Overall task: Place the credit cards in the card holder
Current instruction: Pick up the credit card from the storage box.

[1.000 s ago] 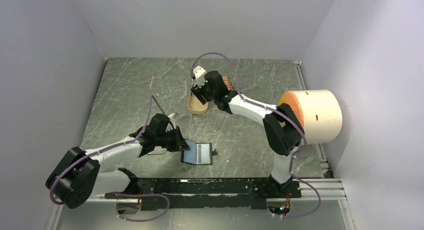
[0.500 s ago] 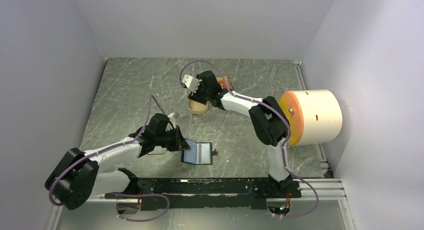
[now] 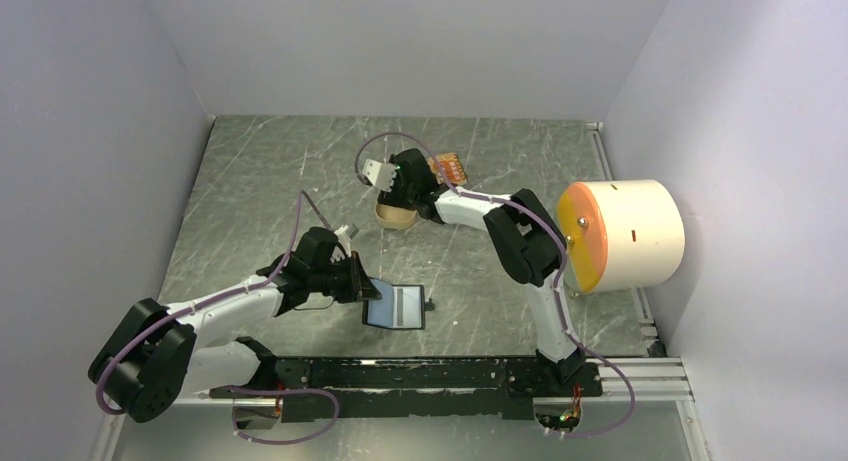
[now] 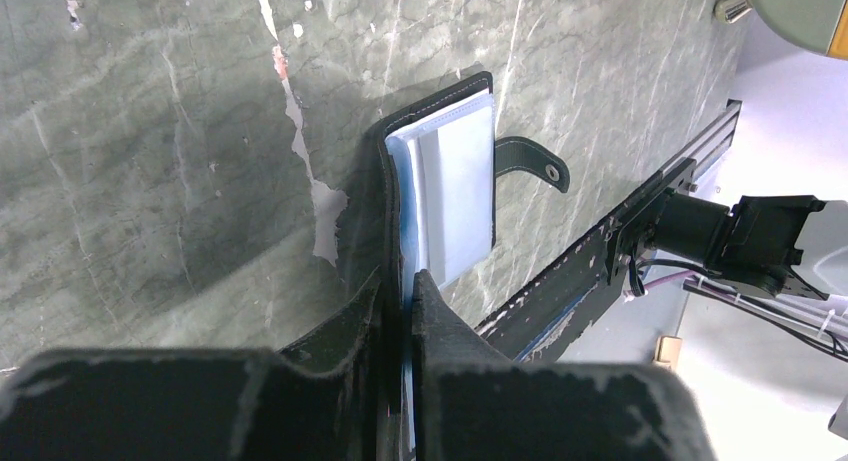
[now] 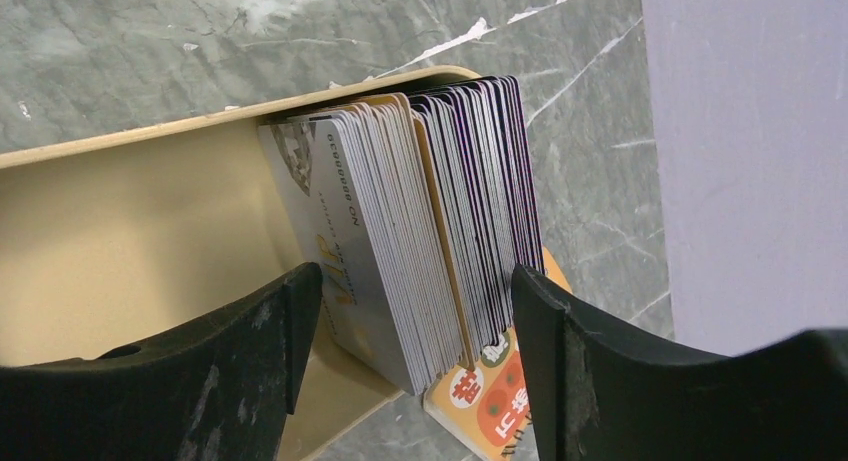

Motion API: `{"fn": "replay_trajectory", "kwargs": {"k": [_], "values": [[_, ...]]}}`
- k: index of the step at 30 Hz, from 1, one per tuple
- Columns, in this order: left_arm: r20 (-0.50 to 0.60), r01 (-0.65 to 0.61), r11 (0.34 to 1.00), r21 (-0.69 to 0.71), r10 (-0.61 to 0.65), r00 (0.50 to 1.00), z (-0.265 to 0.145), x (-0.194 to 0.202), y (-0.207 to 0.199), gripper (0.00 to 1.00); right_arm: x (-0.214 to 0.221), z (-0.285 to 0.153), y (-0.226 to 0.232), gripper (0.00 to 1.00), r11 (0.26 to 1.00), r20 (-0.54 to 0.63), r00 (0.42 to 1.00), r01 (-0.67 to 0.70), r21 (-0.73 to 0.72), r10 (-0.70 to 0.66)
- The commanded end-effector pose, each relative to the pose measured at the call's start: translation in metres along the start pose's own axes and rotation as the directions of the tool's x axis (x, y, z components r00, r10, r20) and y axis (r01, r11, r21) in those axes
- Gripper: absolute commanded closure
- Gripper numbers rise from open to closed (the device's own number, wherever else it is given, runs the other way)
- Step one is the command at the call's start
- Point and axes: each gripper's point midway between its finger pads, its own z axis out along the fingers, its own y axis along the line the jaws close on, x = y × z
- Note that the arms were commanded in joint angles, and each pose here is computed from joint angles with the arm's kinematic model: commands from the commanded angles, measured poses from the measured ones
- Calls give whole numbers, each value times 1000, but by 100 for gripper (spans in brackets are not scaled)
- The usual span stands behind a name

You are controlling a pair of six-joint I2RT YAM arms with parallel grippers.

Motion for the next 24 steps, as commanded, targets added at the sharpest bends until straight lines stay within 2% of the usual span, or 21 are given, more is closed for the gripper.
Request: {"fn": "replay_trajectory", "kwargs": {"k": [1,10,24], "values": [[3,-5,999,42,4,1000,-3,-2,-8,90,-4,4,-27,28,994,4,999,33,106,-34],[4,2,999,36,-2,1000,-3,-1,-7,90,-12,-2,-43,37,992,33,999,-6,130,2],[1,5,999,41,-5,1000,-2,0,-7,89,-26,-15,-59,45,989,78,996,-41,142,30]]}}
